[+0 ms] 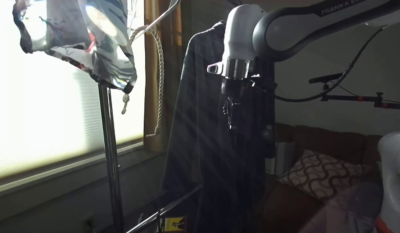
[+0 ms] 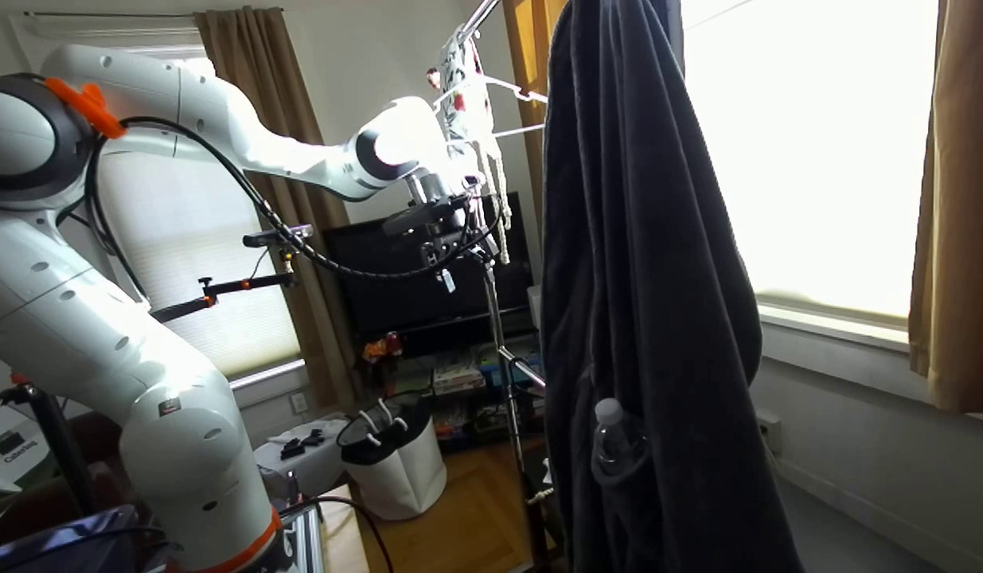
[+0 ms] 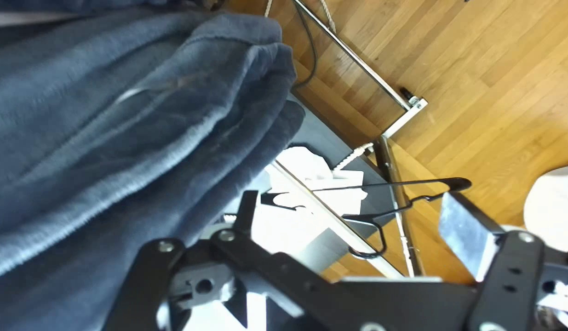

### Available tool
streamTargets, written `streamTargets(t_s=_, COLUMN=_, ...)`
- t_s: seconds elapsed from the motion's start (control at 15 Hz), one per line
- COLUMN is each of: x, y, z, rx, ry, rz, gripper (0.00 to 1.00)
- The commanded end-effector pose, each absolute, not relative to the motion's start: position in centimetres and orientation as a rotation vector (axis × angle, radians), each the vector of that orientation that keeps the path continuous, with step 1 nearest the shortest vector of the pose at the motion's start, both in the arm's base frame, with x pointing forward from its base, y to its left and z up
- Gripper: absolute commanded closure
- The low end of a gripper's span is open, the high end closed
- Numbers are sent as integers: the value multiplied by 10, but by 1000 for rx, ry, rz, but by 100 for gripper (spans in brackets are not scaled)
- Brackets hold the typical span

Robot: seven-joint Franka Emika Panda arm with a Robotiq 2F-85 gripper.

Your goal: Remove the white coat hanger from the top railing and hook it on the bottom railing

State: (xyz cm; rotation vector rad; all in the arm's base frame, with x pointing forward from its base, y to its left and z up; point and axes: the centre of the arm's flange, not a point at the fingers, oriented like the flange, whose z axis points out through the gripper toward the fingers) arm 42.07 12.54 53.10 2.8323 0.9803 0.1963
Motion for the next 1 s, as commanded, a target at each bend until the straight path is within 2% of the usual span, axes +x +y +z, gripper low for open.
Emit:
streamTargets(t_s=0.0, x=400, y=154, z=572, rx=2737, ry=1259, rz=290, gripper=0)
streamTargets(t_s=0.27, x=387, y=167, z=616, rx=2612, ry=1460, rz=465, gripper=0)
streamTargets(t_s=0.6, x=378, y=159, z=653, rx=2585, ry=1492, rz=594, gripper=0)
streamTargets(t_s=0.93, x=383, y=161, z=654, rx=2587, ry=1454, rz=579, gripper=0)
